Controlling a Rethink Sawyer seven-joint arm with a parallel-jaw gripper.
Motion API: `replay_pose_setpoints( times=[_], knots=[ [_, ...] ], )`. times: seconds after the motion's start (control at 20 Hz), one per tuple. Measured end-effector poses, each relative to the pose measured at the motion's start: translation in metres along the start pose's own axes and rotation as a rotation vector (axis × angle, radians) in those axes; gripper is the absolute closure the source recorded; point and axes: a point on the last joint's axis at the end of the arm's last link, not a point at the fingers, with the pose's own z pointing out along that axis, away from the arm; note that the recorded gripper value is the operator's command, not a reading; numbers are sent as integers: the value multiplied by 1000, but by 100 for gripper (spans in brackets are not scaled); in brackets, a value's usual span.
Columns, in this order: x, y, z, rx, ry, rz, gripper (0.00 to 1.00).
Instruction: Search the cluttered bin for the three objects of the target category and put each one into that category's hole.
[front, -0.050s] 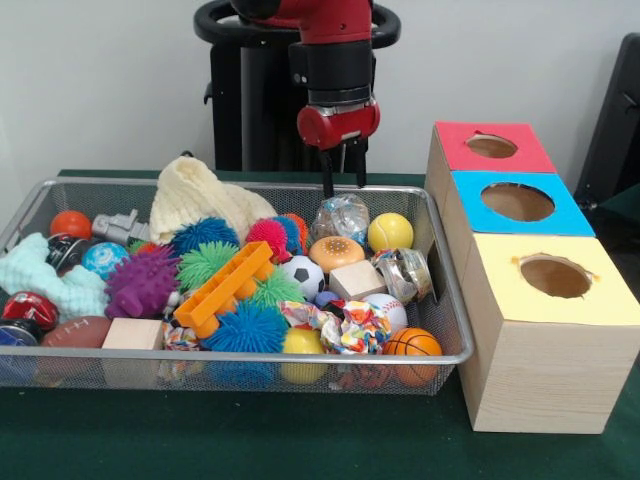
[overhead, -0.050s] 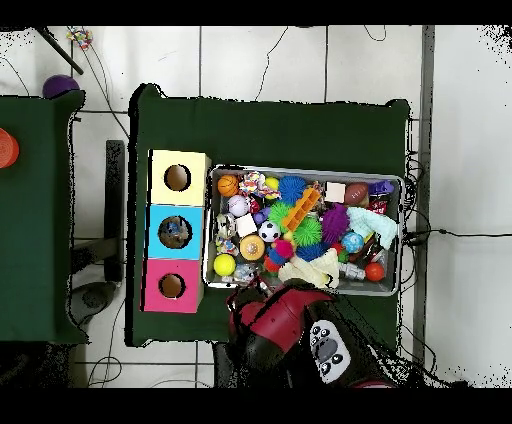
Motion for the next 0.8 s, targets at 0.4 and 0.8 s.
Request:
replay_pose_setpoints(
  times=[0.4, 0.8],
  knots=[
    [9, -5, -2, 8, 13, 17, 0],
    [6, 6, -4, 15, 35, 0, 0]
  ],
)
